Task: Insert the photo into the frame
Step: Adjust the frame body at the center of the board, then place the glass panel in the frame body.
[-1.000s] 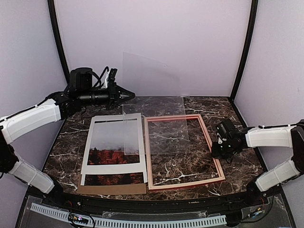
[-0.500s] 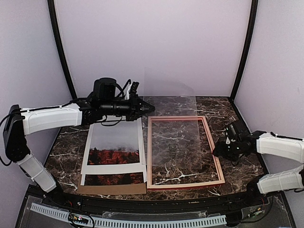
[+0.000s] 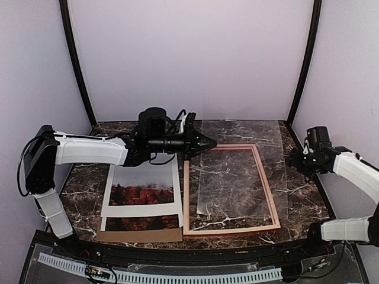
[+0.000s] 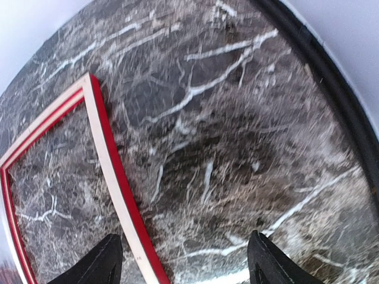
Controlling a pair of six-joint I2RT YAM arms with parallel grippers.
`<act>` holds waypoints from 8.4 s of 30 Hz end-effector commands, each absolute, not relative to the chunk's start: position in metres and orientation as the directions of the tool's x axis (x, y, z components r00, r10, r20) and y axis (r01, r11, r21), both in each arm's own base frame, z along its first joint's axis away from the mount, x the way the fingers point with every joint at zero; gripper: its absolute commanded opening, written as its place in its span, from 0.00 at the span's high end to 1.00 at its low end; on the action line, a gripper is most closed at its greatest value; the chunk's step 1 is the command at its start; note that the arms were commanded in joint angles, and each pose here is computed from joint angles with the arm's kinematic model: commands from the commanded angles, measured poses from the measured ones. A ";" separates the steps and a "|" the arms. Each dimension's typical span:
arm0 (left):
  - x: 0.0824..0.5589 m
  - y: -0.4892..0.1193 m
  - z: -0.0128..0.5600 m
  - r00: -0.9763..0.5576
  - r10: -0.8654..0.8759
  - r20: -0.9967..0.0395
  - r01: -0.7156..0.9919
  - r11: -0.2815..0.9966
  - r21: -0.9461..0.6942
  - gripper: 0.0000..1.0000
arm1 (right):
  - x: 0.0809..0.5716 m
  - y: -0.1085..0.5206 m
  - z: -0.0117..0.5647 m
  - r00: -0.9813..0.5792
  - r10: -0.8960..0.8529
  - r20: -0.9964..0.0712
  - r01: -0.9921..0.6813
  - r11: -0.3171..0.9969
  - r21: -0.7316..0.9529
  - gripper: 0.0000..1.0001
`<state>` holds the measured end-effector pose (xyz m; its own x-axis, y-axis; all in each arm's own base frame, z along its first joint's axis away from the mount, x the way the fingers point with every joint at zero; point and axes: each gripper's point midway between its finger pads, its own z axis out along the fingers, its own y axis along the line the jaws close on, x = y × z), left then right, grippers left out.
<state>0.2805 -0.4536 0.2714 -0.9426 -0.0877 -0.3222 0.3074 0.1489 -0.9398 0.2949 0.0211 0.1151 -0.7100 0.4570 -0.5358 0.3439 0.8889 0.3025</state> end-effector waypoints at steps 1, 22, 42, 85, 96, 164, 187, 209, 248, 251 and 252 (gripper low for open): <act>0.295 -0.454 0.256 -0.944 -0.163 -0.287 0.261 0.162 -0.952 1.00 | 0.303 0.021 0.125 -0.731 0.411 -0.546 0.297 0.911 0.288 0.27; 0.308 -0.445 0.115 -0.986 -0.094 -0.135 0.087 0.395 -0.914 0.98 | 0.294 0.044 0.076 -0.811 0.386 -0.439 0.241 0.905 0.351 0.28; 0.315 -0.446 0.201 -0.960 -0.112 -0.258 0.214 0.303 -0.929 1.00 | 0.259 0.092 0.030 -0.879 0.354 -0.319 0.181 0.868 0.463 0.47; 0.289 -0.466 0.293 -0.950 -0.051 -0.308 0.303 0.094 -0.948 1.00 | 0.290 0.023 0.109 -0.725 0.470 -0.504 0.301 0.874 0.382 0.32; 0.304 -0.464 0.172 -0.974 -0.046 -0.222 0.197 0.319 -0.927 1.00 | 0.299 0.043 0.106 -0.761 0.438 -0.479 0.213 0.866 0.452 0.32; 0.312 -0.397 0.084 -0.969 -0.050 -0.240 0.158 0.621 -0.768 1.00 | 0.291 0.092 0.058 -0.868 0.292 -0.402 0.095 0.892 0.443 0.04; 0.310 -0.427 0.173 -0.973 -0.065 -0.223 0.183 0.379 -0.907 1.00 | 0.288 0.101 0.065 -0.872 0.276 -0.404 0.074 0.891 0.449 0.04; 0.283 -0.475 0.318 -0.950 -0.024 -0.311 0.310 0.028 -0.950 1.00 | 0.305 0.052 0.141 -0.752 0.375 -0.542 0.171 0.905 0.389 0.03; 0.303 -0.417 0.103 -0.970 -0.130 -0.204 0.112 0.505 -0.856 1.00 | 0.291 0.104 0.063 -0.889 0.234 -0.394 0.040 0.896 0.441 0.03; 0.303 -0.414 0.100 -0.970 -0.125 -0.207 0.114 0.516 -0.849 1.00 | 0.289 0.104 0.059 -0.892 0.231 -0.388 0.043 0.899 0.436 0.03; 0.303 -0.414 0.098 -0.971 -0.124 -0.205 0.112 0.520 -0.847 1.00 | 0.289 0.104 0.059 -0.893 0.231 -0.386 0.044 0.899 0.435 0.03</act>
<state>0.3013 -0.4220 0.0827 -0.9795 -0.1214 -0.1608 0.0766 0.5140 -0.8544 0.2885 0.1010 0.0629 -0.8931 0.2460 -0.3766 0.0630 0.8974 0.4366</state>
